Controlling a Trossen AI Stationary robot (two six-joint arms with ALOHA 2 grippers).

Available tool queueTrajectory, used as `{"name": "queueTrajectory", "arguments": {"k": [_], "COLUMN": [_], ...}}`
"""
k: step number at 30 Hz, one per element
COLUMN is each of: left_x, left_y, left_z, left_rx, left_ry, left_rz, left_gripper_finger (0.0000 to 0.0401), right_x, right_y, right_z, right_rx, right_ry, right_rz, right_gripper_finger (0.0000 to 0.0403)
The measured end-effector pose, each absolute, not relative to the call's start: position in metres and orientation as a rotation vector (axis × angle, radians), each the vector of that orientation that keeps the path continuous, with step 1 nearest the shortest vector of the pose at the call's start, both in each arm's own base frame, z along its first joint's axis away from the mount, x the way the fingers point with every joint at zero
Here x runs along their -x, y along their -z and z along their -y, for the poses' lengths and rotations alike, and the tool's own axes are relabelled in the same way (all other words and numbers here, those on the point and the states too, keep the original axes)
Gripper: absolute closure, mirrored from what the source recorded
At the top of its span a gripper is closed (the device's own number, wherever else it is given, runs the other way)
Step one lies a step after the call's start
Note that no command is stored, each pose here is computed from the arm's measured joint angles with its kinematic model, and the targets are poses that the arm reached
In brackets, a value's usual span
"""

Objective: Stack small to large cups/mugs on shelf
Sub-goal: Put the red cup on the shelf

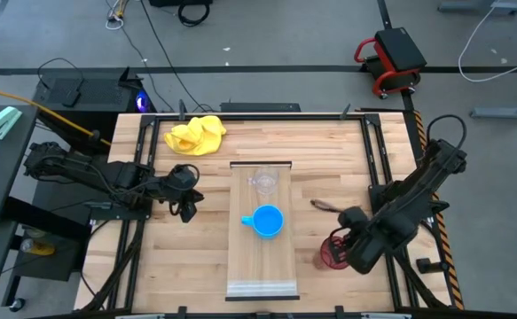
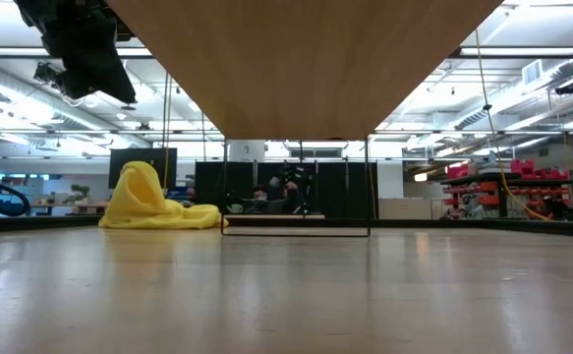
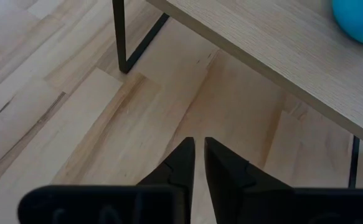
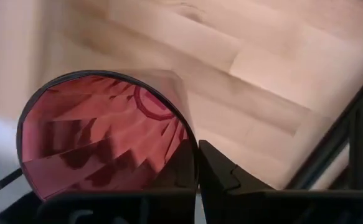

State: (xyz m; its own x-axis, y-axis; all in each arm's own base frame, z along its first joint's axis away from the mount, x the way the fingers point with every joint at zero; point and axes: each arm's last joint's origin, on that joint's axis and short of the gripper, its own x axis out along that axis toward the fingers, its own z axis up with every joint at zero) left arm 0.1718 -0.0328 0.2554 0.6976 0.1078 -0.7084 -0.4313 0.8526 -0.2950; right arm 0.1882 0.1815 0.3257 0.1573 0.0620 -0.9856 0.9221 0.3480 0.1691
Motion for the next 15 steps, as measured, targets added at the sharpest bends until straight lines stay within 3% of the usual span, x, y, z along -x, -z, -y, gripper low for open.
{"name": "queueTrajectory", "arguments": {"k": [9, 15], "left_x": [-0.172, -0.172], "left_y": [-0.255, -0.255], "left_z": [0.033, 0.032], "left_rx": [0.471, 0.467], "left_ry": [-0.314, -0.337], "left_rz": [-0.743, -0.731], "left_gripper_finger": [0.0367, 0.0368], "right_x": [-0.175, -0.193], "right_y": [-0.419, -0.435], "right_z": [-0.168, -0.171], "right_rx": [-1.167, -1.122], "right_ry": [0.621, 0.515], "right_rz": [-1.201, -1.167], "right_gripper_finger": [0.0398, 0.0398]}}
